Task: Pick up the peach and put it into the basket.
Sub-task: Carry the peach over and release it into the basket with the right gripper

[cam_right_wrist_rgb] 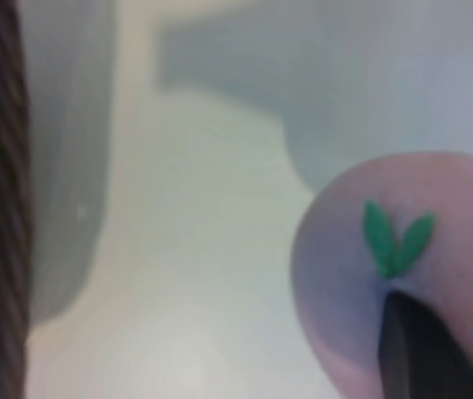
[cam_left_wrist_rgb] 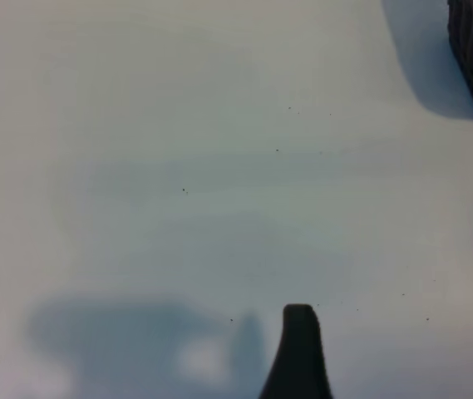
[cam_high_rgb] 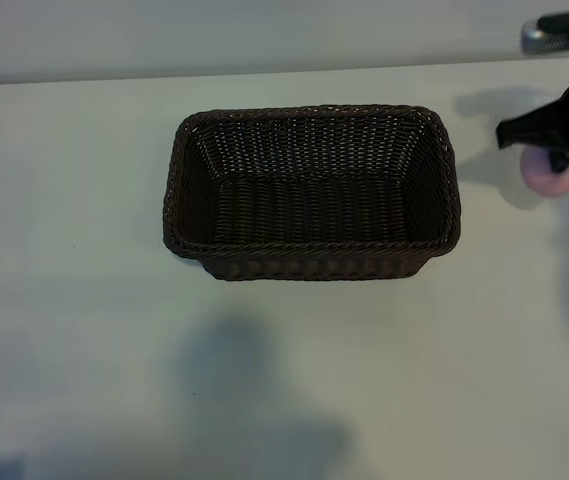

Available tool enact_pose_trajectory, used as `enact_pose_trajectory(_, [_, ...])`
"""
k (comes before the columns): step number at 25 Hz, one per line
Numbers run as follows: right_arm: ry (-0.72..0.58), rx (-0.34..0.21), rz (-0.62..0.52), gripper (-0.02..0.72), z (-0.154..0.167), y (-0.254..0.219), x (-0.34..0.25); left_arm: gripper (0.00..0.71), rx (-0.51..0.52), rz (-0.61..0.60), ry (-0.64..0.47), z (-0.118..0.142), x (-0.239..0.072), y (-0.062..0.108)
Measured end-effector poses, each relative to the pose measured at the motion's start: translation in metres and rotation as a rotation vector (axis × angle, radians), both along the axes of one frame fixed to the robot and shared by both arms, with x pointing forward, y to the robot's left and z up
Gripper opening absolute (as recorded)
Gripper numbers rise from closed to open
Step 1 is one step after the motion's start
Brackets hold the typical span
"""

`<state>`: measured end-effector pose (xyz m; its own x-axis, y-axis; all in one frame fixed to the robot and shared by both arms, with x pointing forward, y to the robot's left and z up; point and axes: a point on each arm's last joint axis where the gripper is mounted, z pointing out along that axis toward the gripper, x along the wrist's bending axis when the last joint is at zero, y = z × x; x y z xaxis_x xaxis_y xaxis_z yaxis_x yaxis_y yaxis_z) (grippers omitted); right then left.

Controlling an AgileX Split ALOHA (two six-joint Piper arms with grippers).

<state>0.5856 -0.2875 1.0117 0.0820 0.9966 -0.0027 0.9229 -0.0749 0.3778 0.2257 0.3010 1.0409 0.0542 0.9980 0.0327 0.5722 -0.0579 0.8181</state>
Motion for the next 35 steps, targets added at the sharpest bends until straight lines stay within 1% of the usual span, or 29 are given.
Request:
enact_pose_trajectory(5, [-0.032, 0.001, 0.002, 0.039, 0.022, 0.0, -0.011, 0.594, -0.003, 0.0, 0.0, 0.0, 0.0, 0.0])
enact_pose_trajectory(10, [-0.019, -0.006, 0.022, 0.039, 0.024, 0.0, -0.015, 0.594, -0.003, 0.001, 0.0, 0.0, 0.0, 0.0])
enact_pose_trajectory(13, [-0.013, 0.014, 0.041, 0.039, 0.024, 0.002, -0.015, 0.594, -0.003, 0.001, 0.0, 0.0, 0.0, 0.0])
enact_pose_trajectory(15, [-0.007, 0.03, 0.075, 0.039, 0.024, 0.009, -0.016, 0.594, -0.003, 0.001, 0.0, 0.0, 0.0, 0.0])
enact_pose_trajectory(18, [-0.003, 0.048, 0.129, 0.039, 0.029, 0.026, -0.016, 0.594, -0.003, 0.001, 0.0, 0.0, 0.0, 0.0])
enact_pose_trajectory(21, [-0.008, 0.064, 0.195, 0.039, 0.04, 0.049, -0.017, 0.594, -0.003, 0.001, 0.0, 0.0, 0.0, 0.0])
enact_pose_trajectory(26, [-0.063, 0.086, 0.305, 0.039, 0.065, 0.088, -0.018, 0.594, -0.003, 0.001, 0.0, 0.0, 0.0, 0.0])
enact_pose_trajectory(28, [-0.076, 0.091, 0.347, 0.039, 0.07, 0.103, -0.019, 0.594, -0.003, 0.001, 0.0, 0.0, 0.0, 0.0])
enact_pose_trajectory(31, [-0.076, 0.097, 0.395, 0.039, 0.072, 0.123, -0.019, 0.594, -0.004, 0.001, 0.0, 0.0, 0.0, 0.0])
enact_pose_trajectory(35, [-0.057, 0.097, 0.446, 0.039, 0.065, 0.145, -0.017, 0.593, -0.004, 0.001, 0.0, 0.0, 0.0, 0.0])
